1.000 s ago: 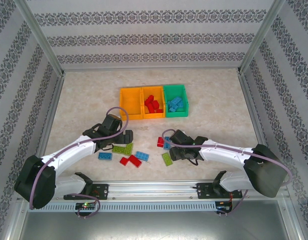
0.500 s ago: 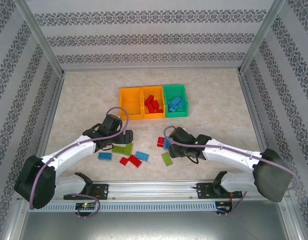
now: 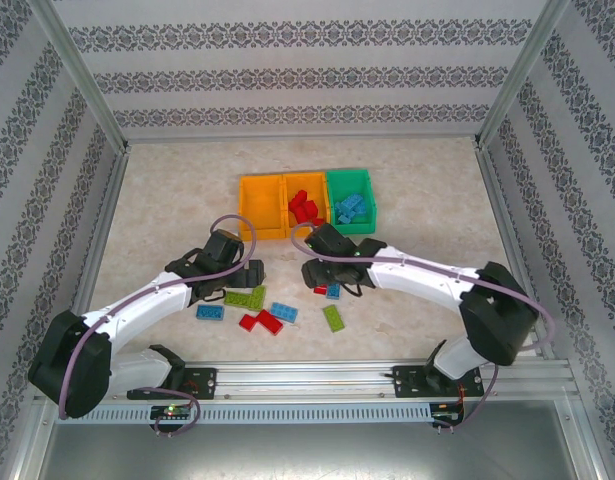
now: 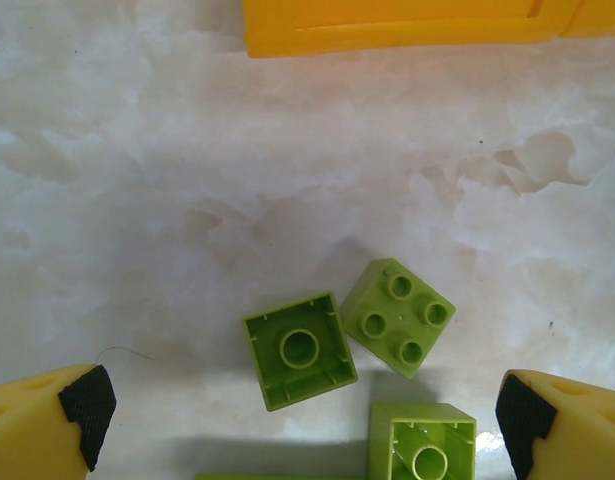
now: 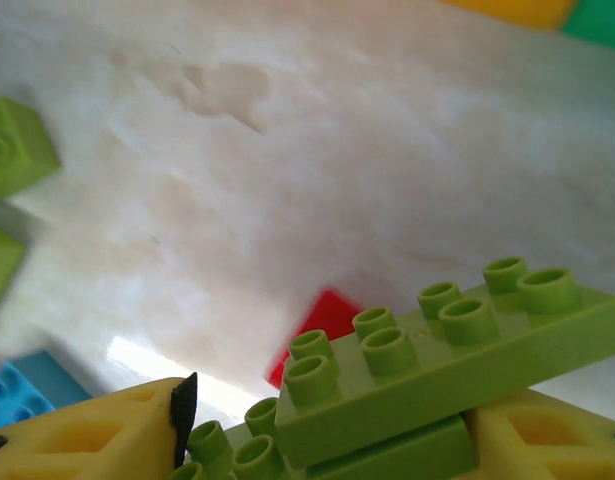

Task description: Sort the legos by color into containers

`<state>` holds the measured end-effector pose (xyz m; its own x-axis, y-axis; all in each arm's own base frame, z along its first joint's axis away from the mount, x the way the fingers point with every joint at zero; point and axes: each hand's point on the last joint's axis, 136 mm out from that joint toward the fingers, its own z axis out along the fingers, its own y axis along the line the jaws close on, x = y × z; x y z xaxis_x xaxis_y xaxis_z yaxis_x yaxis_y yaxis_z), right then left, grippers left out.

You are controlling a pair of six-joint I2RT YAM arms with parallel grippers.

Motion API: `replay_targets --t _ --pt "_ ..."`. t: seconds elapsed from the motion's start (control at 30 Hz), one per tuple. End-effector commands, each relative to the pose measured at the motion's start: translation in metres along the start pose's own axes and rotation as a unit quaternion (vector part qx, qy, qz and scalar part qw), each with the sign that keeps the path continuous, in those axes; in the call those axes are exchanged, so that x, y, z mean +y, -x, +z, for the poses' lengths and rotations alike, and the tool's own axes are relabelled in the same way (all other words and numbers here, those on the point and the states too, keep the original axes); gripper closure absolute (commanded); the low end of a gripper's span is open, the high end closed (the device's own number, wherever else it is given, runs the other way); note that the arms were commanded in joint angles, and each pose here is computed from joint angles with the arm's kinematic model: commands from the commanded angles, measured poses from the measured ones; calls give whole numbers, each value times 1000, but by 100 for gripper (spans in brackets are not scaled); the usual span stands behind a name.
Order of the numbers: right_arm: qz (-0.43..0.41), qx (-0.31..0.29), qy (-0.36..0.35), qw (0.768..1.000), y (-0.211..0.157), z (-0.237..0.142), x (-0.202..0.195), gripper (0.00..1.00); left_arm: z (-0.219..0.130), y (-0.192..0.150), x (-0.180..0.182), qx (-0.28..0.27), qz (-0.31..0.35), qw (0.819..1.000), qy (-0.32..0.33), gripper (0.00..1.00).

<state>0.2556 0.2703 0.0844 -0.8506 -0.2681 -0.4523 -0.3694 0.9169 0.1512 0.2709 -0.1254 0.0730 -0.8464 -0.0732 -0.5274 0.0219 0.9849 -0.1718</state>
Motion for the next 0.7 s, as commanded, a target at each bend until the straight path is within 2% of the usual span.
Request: replay_targets --t 0.0,0.17,0.37,0.67 --pt "-36 -4 32 999 18 11 29 41 -1 8 7 -25 -19 999 9 0" --pt "-51 27 38 998 23 42 42 41 3 3 9 -14 -15 1000 16 0" --pt "-57 62 46 995 17 71 44 34 3 3 12 -14 -12 1000 22 0" --pt "-67 76 42 994 3 80 34 20 5 2 12 -11 -13 1000 23 0"
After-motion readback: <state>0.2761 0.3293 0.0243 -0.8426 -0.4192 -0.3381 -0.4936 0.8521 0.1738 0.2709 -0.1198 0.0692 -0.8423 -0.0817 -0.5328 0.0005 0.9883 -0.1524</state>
